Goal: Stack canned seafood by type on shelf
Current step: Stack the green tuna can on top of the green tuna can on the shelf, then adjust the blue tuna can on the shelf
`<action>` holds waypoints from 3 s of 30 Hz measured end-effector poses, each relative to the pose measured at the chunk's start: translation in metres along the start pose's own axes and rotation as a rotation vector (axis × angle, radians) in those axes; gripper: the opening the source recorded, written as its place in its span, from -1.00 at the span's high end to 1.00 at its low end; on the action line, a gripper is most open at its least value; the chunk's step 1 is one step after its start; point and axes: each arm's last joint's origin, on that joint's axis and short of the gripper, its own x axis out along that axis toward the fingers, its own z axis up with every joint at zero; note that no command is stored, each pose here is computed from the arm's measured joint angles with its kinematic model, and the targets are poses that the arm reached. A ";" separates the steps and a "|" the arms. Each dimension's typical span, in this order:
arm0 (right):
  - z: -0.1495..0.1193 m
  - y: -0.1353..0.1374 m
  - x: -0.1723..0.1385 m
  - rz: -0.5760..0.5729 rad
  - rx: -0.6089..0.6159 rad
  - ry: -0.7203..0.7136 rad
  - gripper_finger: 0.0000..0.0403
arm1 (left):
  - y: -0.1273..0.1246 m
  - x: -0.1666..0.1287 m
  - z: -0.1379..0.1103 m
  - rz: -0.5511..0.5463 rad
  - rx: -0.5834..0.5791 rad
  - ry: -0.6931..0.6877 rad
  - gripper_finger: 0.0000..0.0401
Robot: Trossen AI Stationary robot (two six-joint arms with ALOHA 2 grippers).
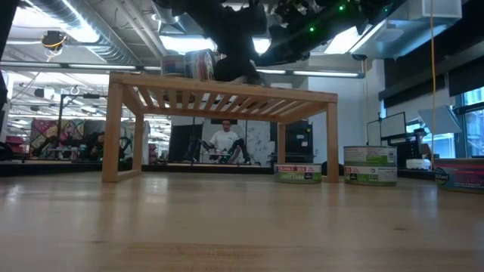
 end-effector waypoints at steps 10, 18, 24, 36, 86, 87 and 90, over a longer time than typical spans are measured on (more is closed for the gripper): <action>0.000 0.000 0.000 0.001 -0.001 0.003 0.35 | -0.007 -0.013 0.012 0.030 0.038 0.019 -0.18; -0.001 0.000 0.000 0.003 -0.003 0.008 0.35 | -0.011 -0.040 0.027 0.108 0.045 0.064 -0.18; -0.001 0.001 0.000 0.005 -0.003 0.007 0.35 | 0.002 -0.073 0.033 0.138 -0.129 -0.010 -0.18; 0.007 0.034 -0.012 0.128 -0.027 -0.036 0.35 | 0.030 -0.151 0.001 0.103 -0.543 -0.029 -0.18; -0.005 0.100 0.031 0.018 0.140 -0.200 0.35 | -0.039 -0.133 -0.058 0.091 -1.059 0.260 -0.18; -0.004 0.099 0.034 0.014 0.140 -0.199 0.35 | -0.039 -0.133 -0.058 0.090 -1.057 0.261 -0.18; -0.003 0.103 0.041 0.012 0.139 -0.197 0.35 | -0.039 -0.132 -0.059 0.092 -1.057 0.266 -0.18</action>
